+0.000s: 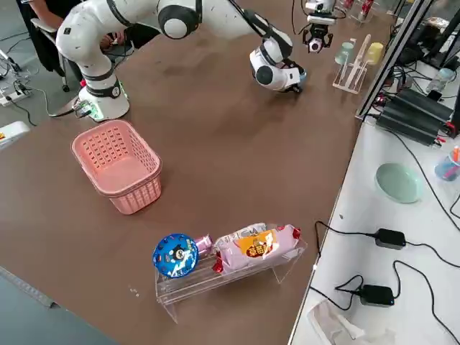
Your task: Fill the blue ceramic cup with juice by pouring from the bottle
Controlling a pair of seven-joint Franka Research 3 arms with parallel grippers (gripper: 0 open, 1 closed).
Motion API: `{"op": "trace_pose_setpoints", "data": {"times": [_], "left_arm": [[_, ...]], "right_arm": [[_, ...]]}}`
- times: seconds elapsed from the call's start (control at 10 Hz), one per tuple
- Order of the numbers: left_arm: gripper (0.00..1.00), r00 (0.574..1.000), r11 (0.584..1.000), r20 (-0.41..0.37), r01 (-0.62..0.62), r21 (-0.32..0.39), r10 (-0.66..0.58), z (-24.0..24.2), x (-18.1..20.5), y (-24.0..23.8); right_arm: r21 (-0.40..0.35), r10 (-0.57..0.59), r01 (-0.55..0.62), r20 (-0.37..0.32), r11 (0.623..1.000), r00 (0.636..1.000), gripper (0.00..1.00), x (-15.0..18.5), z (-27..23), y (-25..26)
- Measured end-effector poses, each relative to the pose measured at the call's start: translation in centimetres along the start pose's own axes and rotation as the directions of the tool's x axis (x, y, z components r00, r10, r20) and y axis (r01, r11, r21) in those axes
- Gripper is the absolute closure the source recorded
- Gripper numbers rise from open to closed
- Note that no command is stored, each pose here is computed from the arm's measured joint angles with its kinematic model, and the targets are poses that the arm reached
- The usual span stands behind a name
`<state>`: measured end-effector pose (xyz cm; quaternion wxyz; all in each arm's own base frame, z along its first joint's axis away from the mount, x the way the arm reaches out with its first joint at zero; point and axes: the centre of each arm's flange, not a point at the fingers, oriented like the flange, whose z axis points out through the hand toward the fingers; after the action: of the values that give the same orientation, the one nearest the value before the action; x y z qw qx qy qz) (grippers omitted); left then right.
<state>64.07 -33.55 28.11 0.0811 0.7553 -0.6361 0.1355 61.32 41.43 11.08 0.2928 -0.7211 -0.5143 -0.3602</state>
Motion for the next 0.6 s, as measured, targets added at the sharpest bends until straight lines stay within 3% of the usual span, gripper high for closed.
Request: {"op": "trace_pose_setpoints", "data": {"times": [0.6], "left_arm": [[0.56, 0.998, 0.999, 0.063, -0.002, 0.032, 0.000, 1.7, 1.5, 0.9]], "right_arm": [[-0.001, 0.000, 0.000, 0.000, 1.000, 1.000, 0.33, 0.0, 0.0, 0.0]]}}
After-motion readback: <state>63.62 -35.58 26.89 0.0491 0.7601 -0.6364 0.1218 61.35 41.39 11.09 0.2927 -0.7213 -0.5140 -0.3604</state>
